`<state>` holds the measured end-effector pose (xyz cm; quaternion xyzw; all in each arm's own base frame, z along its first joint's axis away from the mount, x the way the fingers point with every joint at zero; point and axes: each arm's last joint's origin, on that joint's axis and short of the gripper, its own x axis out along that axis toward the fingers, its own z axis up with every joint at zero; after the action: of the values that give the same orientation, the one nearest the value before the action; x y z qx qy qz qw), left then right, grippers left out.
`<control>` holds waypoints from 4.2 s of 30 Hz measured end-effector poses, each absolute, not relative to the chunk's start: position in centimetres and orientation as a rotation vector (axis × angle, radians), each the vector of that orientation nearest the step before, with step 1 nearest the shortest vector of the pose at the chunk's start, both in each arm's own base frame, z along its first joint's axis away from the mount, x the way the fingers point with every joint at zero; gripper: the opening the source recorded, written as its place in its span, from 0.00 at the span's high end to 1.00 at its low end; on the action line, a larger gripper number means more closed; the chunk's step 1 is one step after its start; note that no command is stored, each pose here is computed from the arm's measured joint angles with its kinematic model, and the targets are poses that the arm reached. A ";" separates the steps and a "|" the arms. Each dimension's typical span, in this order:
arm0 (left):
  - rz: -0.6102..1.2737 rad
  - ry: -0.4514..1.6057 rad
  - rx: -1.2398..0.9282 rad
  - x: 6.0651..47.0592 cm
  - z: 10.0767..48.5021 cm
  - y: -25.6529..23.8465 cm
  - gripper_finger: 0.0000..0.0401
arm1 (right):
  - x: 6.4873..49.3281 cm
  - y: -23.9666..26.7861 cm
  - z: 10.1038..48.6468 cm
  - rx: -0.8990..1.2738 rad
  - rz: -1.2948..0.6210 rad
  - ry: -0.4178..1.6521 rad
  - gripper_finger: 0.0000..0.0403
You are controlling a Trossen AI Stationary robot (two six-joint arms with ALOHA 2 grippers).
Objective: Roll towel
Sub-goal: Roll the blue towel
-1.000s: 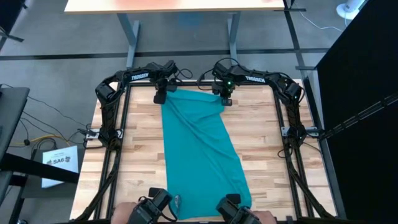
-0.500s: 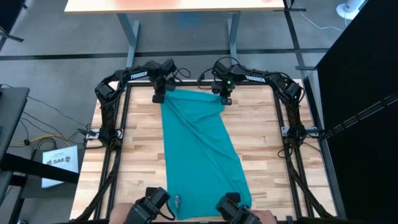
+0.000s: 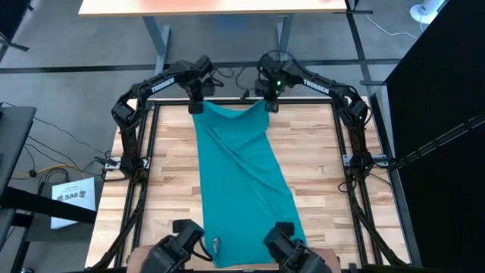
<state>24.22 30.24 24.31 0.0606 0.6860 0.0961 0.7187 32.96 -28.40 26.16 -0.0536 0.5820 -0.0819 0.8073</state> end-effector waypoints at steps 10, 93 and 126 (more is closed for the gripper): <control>0.369 1.385 0.114 20.8 29.4 31.3 1.00 | 28.2 -34.0 32.1 -0.067 -0.432 1.109 1.00; 0.144 1.339 0.071 28.9 31.3 -6.0 1.00 | 18.9 2.9 30.9 0.132 0.116 1.139 1.00; -0.025 1.164 -0.074 26.8 21.8 -15.6 1.00 | 16.0 12.3 20.6 0.324 0.203 1.129 1.00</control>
<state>26.76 -15.64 21.75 -0.0351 0.5494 -0.0118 0.8347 16.05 12.34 20.59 0.1526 0.5317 0.0957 0.8275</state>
